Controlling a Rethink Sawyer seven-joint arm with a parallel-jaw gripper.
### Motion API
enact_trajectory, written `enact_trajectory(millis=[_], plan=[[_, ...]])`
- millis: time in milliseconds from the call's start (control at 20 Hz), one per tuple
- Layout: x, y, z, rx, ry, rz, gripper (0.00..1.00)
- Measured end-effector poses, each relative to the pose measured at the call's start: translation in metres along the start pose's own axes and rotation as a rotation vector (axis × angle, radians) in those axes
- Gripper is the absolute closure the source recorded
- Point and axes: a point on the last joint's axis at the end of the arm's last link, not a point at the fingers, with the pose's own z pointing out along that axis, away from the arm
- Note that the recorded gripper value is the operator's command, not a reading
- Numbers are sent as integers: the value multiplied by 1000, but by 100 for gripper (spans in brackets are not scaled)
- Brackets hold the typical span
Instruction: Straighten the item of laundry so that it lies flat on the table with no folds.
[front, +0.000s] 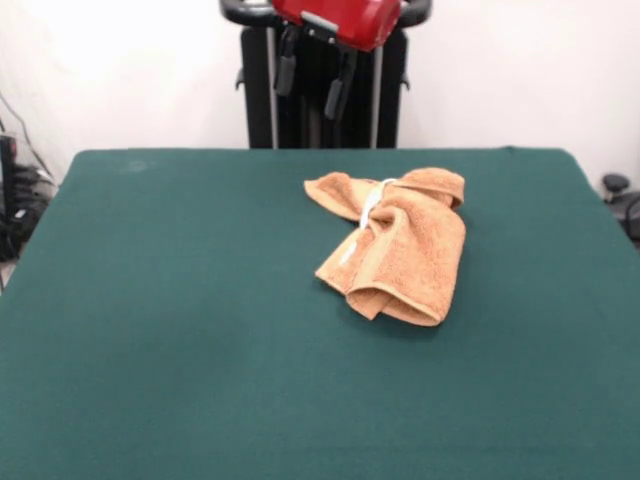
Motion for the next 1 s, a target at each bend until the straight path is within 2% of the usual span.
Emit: enact_trajectory(millis=[250, 300, 600, 800, 1000], plan=[[-8, -15, 5, -1, 16, 7, 0], [-16, -28, 14, -3, 28, 24, 0], [-31, -63, 50, 12, 52, 61, 0], [-29, -65, 78, 18, 64, 52, 0], [-21, -48, 103, -9, 88, 31, 0]])
